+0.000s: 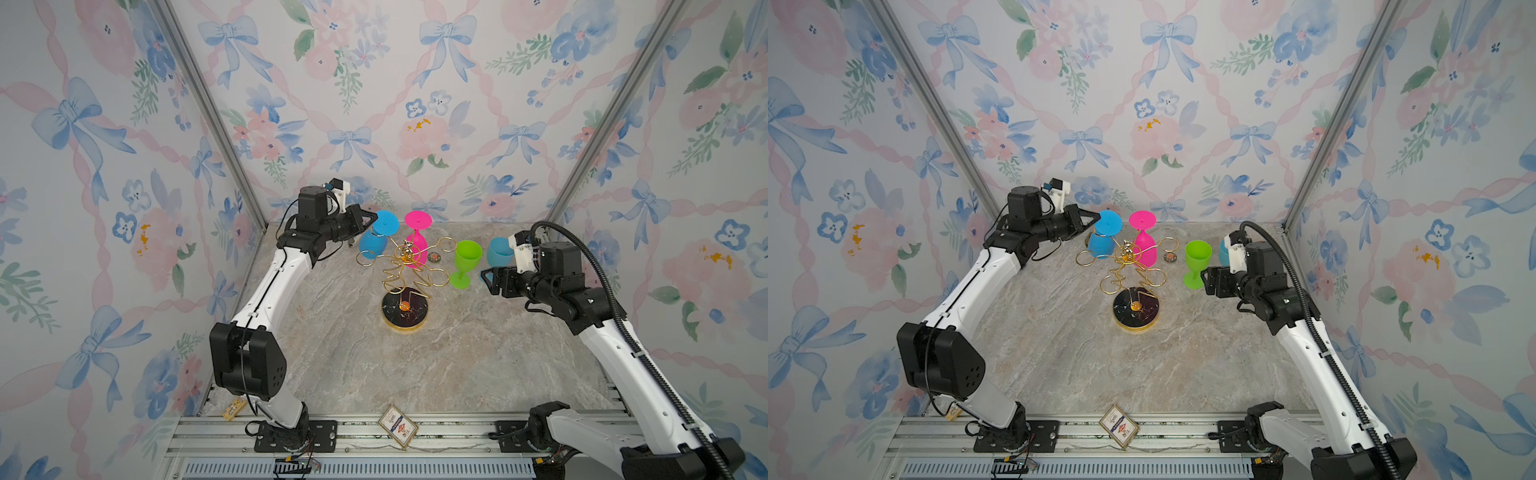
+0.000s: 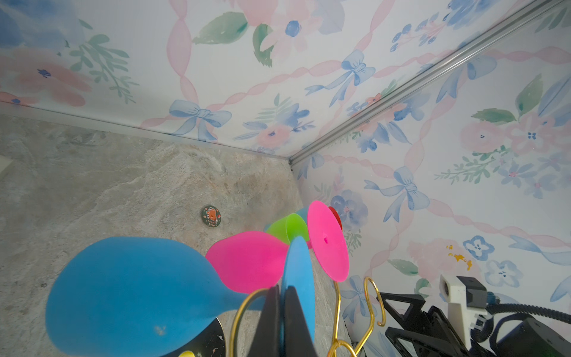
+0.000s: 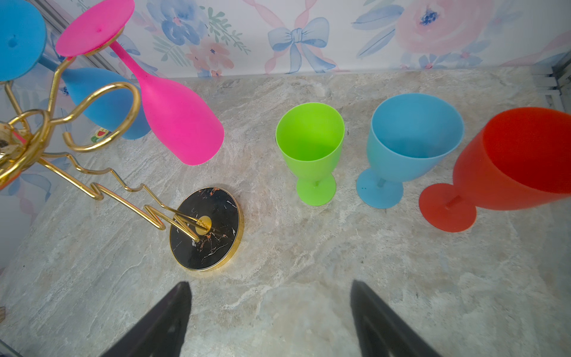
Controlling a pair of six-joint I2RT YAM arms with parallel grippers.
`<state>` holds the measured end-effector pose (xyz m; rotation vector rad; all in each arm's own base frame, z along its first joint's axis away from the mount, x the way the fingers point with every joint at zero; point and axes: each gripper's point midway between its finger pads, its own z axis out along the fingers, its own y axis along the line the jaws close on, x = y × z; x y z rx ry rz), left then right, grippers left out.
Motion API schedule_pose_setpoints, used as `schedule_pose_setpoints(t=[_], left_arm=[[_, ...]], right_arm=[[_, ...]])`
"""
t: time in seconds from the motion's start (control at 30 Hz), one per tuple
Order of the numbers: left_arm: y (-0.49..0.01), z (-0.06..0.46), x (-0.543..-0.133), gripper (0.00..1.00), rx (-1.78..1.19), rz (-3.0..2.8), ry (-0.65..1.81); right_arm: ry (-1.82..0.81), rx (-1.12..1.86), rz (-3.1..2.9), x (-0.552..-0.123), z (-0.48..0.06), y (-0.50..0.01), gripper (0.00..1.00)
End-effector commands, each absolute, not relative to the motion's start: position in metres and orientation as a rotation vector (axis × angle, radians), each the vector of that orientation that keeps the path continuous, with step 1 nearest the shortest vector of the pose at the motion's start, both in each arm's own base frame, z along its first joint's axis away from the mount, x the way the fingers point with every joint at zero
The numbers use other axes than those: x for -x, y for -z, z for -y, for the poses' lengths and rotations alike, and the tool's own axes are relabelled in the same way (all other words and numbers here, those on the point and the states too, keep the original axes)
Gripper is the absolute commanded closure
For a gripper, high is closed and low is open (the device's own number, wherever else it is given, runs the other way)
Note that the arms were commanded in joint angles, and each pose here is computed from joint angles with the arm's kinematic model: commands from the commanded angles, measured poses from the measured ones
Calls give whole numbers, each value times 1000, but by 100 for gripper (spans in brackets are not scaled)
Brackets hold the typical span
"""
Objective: Take the wine glass off the wine glass rack
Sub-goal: Pick up the wine glass from the wine glass rack.
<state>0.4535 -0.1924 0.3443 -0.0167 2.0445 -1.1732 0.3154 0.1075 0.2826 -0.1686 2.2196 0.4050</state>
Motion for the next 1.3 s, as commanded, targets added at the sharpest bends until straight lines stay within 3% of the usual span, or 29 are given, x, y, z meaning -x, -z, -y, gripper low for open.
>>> schedule_pose_setpoints(t=[0.0, 0.67, 1.27], left_arm=[[-340, 197, -444, 100, -1, -2071, 1203], [-333, 203, -417, 100, -22, -2106, 1304], [-339, 217, -426, 100, -41, -2098, 1335]], right_arm=[[-421, 149, -2207, -313, -106, -284, 17], [-415, 142, -2215, -308, -103, -282, 17], [-410, 138, -2220, -305, -101, -280, 17]])
